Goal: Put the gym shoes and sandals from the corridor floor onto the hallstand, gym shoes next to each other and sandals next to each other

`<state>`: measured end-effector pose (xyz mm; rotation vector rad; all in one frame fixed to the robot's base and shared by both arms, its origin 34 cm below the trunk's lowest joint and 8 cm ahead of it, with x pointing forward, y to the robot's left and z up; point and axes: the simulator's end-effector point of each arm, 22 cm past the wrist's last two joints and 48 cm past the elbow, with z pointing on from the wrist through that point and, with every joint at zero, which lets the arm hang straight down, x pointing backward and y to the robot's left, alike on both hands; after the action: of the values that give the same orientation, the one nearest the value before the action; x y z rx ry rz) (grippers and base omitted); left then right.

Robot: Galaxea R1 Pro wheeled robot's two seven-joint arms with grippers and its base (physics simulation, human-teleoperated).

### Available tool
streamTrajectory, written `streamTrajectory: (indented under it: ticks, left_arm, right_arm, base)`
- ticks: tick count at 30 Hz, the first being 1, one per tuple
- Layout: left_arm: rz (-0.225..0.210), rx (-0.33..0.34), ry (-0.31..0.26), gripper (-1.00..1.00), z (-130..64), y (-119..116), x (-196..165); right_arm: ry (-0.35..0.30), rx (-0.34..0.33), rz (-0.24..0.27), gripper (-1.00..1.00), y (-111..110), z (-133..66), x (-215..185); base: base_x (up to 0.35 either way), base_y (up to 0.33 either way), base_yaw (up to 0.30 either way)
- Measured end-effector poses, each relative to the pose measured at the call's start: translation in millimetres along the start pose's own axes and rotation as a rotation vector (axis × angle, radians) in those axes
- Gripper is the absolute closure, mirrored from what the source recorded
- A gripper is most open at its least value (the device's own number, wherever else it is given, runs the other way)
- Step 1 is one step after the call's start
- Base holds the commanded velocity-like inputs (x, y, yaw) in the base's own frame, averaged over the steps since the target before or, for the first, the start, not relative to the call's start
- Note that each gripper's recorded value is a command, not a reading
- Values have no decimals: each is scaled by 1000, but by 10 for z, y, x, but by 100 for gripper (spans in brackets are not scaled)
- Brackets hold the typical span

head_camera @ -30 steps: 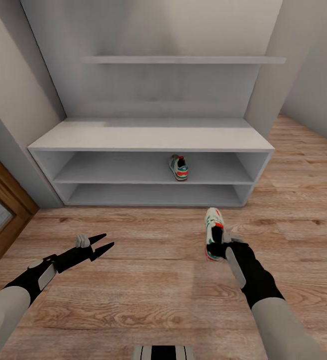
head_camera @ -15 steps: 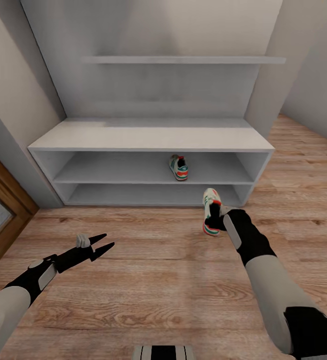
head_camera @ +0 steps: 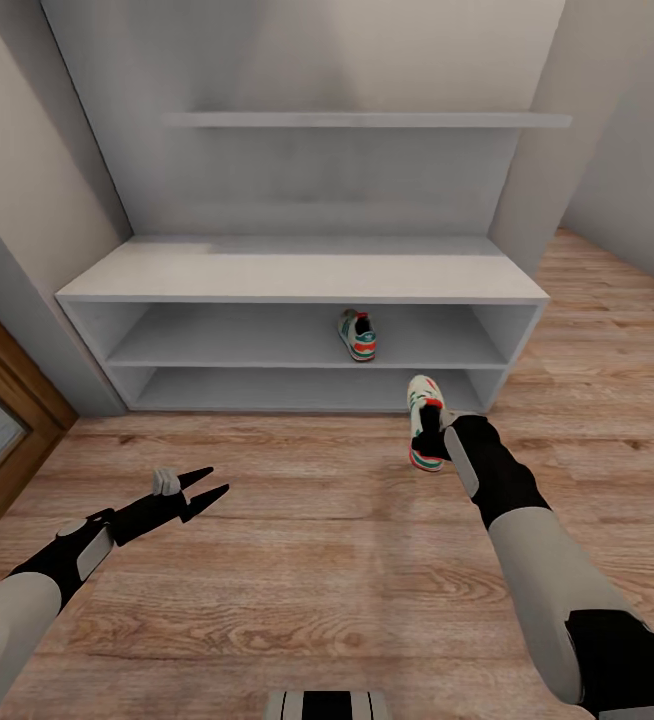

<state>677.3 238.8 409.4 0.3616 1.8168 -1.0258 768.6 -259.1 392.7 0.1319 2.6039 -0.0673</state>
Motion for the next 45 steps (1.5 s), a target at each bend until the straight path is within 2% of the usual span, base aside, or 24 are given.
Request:
streamTrajectory:
  ticks: [11, 16, 21, 22, 26, 45]
  left_arm:
    - [-3, 3, 5, -100, 9, -1, 35]
    - [-6, 33, 7, -100, 11, -56, 62]
    - [-9, 193, 10, -100, -27, -404, 75]
    - [-9, 248, 11, -100, -53, -521, 75]
    - [-9, 319, 11, -100, -91, -675, 77]
    - [-18, 356, 16, -100, -10, -793, 140]
  right_arm:
    - [5, 1, -2, 100, 6, 27, 24]
    - [11, 3, -3, 100, 8, 55, 48]
    - [13, 2, -3, 100, 15, 65, 59]
    - [13, 3, -3, 100, 15, 66, 59]
    - [13, 5, -5, 100, 11, 68, 63]
    - [8, 55, -46, 100, -99, 84, 57]
  base:
    - [15, -63, 109]
    - [11, -209, 179]
    - [2, -53, 58]
    - [1, -20, 22]
    - [0, -11, 12]
    - [68, -64, 46]
